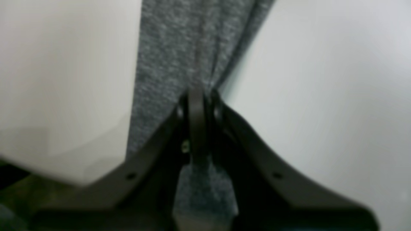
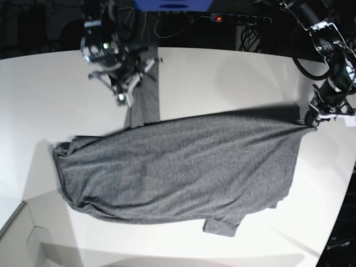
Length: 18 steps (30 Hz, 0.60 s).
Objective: Layout the t-shirt on the table in an organized manner, then fold the t-shirt properly
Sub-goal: 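Release the shirt with the right gripper and grasp the hanging sleeve, then pull the sleeve away from the left gripper with the right gripper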
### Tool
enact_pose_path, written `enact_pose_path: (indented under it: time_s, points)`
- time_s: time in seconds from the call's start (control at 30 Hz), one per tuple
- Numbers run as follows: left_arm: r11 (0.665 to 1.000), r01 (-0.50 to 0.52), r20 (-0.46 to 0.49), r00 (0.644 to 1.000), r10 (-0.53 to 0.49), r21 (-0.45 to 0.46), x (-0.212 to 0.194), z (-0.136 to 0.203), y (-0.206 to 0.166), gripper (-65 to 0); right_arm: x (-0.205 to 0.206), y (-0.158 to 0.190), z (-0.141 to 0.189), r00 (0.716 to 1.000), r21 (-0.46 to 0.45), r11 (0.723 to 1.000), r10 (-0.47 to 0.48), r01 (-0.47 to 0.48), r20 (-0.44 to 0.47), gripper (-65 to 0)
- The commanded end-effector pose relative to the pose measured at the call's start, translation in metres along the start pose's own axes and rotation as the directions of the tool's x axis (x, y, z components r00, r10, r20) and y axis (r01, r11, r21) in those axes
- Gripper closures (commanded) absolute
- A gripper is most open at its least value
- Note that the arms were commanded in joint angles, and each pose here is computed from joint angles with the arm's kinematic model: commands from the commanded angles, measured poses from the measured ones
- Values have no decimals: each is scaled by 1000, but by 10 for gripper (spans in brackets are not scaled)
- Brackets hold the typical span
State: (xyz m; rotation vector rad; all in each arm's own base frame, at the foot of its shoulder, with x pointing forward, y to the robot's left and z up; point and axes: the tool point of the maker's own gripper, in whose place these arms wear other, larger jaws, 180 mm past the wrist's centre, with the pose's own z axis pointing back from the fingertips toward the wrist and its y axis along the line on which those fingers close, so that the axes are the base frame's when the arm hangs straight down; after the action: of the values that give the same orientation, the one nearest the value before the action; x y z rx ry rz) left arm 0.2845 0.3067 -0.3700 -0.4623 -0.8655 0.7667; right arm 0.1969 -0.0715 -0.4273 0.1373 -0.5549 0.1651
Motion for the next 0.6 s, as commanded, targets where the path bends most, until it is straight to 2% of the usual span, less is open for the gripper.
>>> enact_pose_path:
  time_s: [0.0, 0.13, 0.3, 0.57]
  points:
    - [999, 23, 42, 999, -22, -26, 17, 3, -9, -2, 3, -1, 12, 999, -8, 1000, 6, -6, 39, 0]
    - [999, 24, 44, 999, -23, -28, 18, 3, -10, -2, -10, 1, 44, 997, -15, 1000, 8, -7, 80, 0]
    - [999, 24, 45, 999, -23, -29, 18, 3, -11, -2, -41, -3, 57, 997, -19, 999, 37, -35, 69, 0]
    - [999, 26, 56, 998, -24, -43, 23, 1, -17, -2, -80, -11, 66, 996, -17, 996, 84, -84, -10, 0]
